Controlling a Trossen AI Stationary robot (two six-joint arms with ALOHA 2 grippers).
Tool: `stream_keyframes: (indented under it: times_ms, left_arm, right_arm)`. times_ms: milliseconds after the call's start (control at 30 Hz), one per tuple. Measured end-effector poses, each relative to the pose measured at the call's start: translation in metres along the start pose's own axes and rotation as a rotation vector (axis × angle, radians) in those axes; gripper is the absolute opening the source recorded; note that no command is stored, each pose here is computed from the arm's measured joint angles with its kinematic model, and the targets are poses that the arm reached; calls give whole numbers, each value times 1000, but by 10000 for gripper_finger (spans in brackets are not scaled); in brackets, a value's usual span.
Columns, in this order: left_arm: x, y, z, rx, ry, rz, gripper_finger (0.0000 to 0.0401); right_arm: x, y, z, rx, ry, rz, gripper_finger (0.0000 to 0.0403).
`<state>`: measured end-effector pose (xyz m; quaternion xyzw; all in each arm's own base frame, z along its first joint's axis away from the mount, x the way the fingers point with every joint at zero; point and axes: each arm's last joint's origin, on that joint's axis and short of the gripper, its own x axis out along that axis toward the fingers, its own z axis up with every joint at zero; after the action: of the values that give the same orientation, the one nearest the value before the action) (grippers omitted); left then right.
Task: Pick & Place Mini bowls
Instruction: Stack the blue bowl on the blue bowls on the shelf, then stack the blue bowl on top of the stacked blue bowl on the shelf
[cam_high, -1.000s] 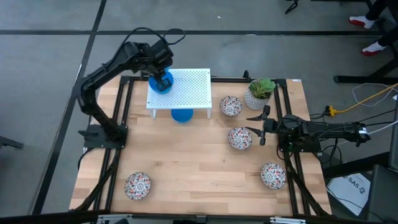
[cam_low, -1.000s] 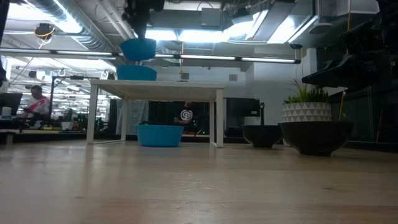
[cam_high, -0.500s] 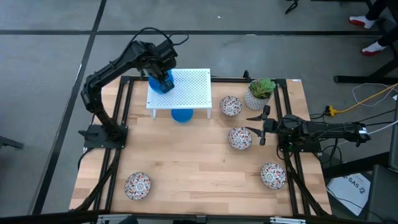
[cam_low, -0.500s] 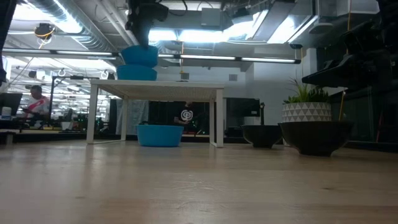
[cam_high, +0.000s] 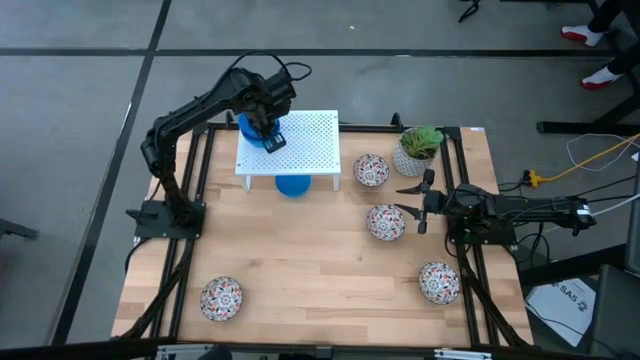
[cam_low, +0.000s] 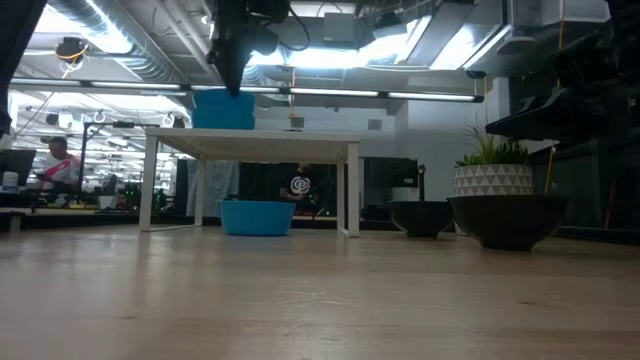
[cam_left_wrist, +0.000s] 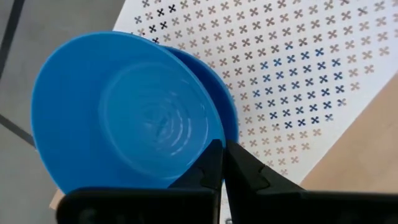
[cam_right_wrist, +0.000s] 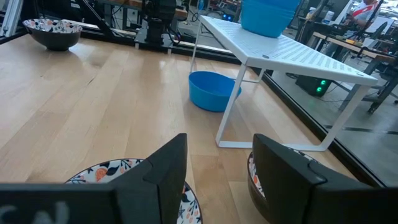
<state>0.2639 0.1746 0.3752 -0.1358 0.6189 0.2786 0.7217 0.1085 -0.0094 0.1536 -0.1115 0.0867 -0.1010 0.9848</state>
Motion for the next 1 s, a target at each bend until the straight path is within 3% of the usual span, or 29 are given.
stream_keyframes:
  times_ms: [567,1000]
  left_arm:
    - [0,-1,0,6,-2,-26,10]
    - [-1,0,0,18,-2,-14,80]
  right_arm:
    - [0,0,0,0,1,0,182]
    - [0,0,0,0,1,1,182]
